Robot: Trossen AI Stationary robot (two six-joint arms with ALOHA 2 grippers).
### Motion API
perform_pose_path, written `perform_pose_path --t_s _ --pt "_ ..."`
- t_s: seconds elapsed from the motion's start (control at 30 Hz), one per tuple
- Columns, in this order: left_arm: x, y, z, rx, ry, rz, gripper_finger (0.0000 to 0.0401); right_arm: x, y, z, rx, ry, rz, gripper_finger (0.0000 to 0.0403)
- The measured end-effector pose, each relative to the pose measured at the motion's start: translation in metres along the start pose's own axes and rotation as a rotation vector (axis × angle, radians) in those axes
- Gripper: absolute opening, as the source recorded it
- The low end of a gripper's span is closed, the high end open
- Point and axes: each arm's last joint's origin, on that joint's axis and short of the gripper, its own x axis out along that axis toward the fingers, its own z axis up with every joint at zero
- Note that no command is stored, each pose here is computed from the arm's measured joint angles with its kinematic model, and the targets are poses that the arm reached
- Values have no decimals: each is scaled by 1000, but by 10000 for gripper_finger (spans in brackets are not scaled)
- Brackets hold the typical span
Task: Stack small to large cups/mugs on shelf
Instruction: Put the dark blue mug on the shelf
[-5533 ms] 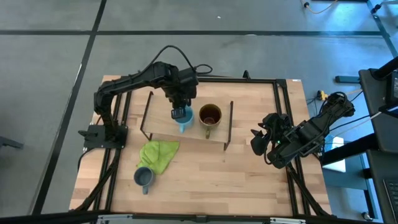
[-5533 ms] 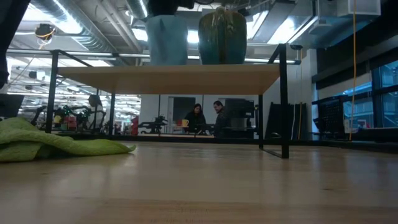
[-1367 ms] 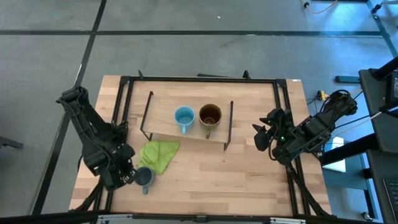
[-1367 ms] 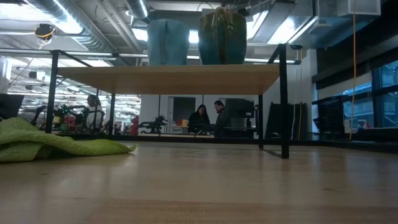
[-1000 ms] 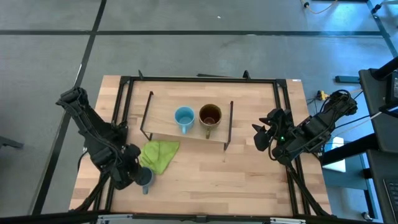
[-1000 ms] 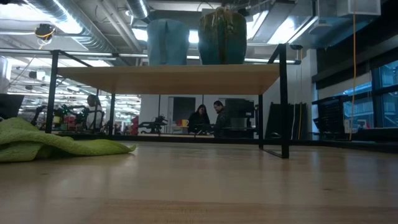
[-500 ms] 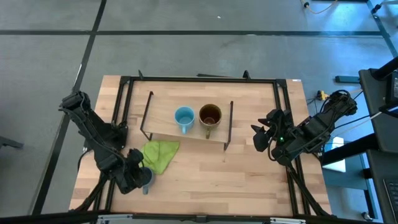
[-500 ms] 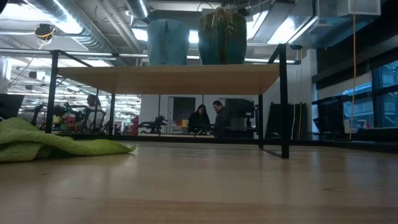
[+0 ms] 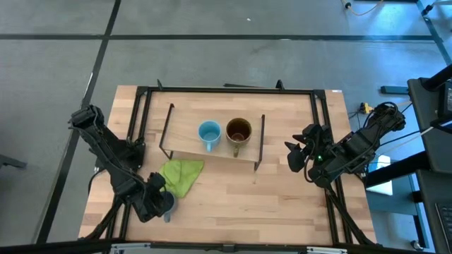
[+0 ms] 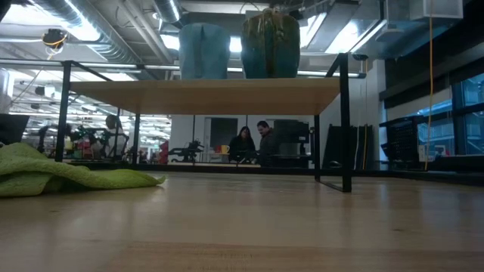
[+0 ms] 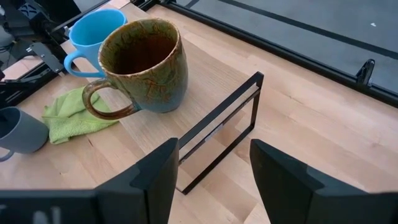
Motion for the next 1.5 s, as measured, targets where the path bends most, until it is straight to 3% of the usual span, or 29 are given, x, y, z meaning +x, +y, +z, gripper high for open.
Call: perform_pose_path --t_s 0.23,0.53,0.77,0.9,1.17,1.3,1.5 --pt "0 3 1 11 -8 31 92 0 0 0 -1 0 0 200" --pt "0 2 1 24 -8 25 13 0 0 0 -3 0 -1 200" --pt "-1 0 3 26 -7 10 5 0 0 0 -6 1 -3 200" --pt "-22 -11 11 68 -1 -10 4 0 0 0 -6 1 -3 200" --pt "-120 -14 57 186 -57 123 2 0 -1 0 -8 0 -4 200" --pt "-157 -7 92 265 -184 3 2 0 -1 0 -7 0 -4 200" --pt "-164 15 150 396 -244 93 1 2 2 -2 -11 11 -6 200"
